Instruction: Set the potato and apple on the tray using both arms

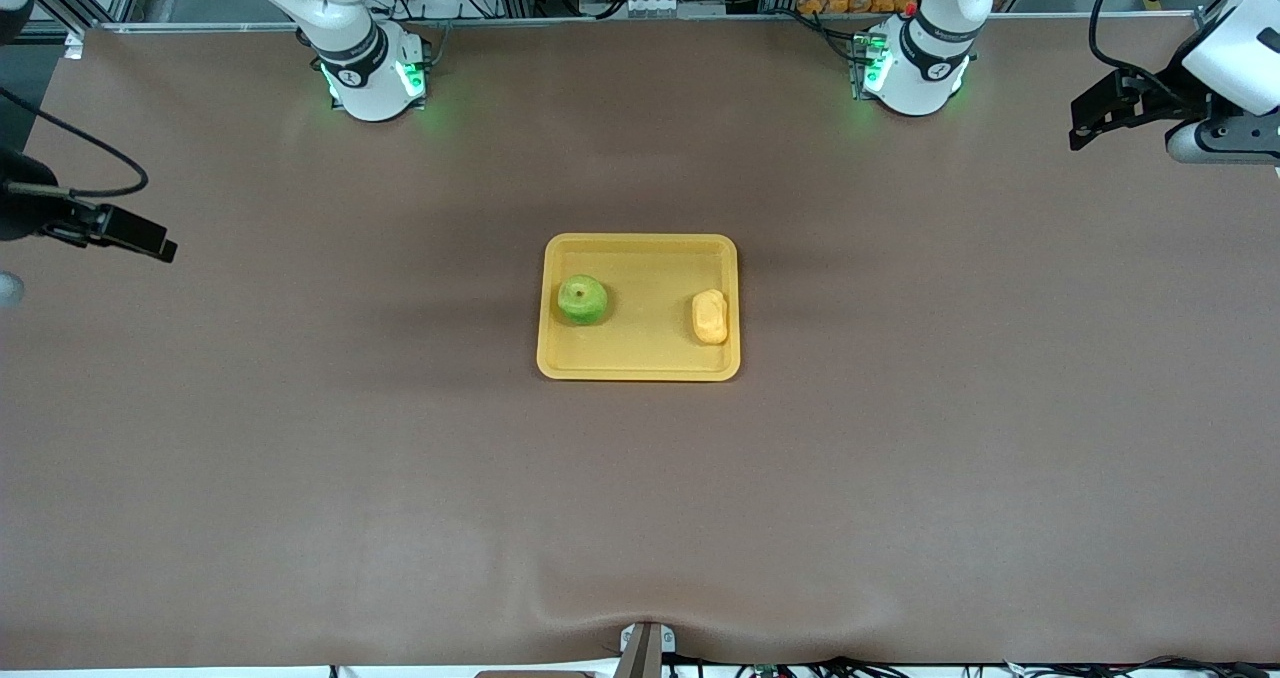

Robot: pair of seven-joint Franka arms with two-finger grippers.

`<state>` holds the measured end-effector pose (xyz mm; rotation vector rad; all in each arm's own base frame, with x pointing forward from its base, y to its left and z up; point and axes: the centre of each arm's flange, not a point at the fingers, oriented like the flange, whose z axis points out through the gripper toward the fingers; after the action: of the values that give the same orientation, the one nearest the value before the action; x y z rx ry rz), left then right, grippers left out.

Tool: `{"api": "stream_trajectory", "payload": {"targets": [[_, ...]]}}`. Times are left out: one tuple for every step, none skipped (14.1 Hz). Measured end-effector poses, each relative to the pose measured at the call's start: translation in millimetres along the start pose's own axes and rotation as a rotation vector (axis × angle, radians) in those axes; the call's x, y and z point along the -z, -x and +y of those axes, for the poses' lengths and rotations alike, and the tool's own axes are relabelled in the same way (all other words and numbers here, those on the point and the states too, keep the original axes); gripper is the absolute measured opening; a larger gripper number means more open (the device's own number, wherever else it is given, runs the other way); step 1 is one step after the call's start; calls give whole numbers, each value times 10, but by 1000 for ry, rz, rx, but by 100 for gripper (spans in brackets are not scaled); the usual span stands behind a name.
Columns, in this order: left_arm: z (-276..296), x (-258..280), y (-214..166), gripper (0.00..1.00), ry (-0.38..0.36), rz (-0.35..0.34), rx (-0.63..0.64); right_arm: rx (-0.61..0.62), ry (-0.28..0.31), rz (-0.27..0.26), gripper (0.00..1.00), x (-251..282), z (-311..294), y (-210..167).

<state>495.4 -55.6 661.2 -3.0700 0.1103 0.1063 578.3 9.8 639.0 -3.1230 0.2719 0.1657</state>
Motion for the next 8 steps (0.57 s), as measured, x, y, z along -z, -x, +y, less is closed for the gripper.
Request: {"api": "stream_trajectory", "payload": {"targets": [[0, -5, 6, 100, 0, -6, 0, 34, -1, 9, 100, 36, 27, 71], [0, -8, 10, 100, 0, -9, 0, 74, -1, 15, 100, 65, 70, 133], [0, -10, 12, 100, 0, -11, 0, 98, -1, 20, 100, 90, 124, 179], [0, -11, 13, 100, -1, -12, 0, 110, -2, 24, 100, 109, 177, 210], [0, -11, 14, 100, -1, -13, 0, 115, -3, 30, 100, 120, 211, 231], [2, -11, 14, 100, -1, -13, 0, 119, -4, 36, 100, 117, 230, 239], [2, -9, 14, 100, -1, -12, -1, 122, -5, 41, 100, 101, 249, 245], [3, -8, 14, 100, -1, -12, -1, 126, -6, 42, 100, 77, 278, 254]]}}
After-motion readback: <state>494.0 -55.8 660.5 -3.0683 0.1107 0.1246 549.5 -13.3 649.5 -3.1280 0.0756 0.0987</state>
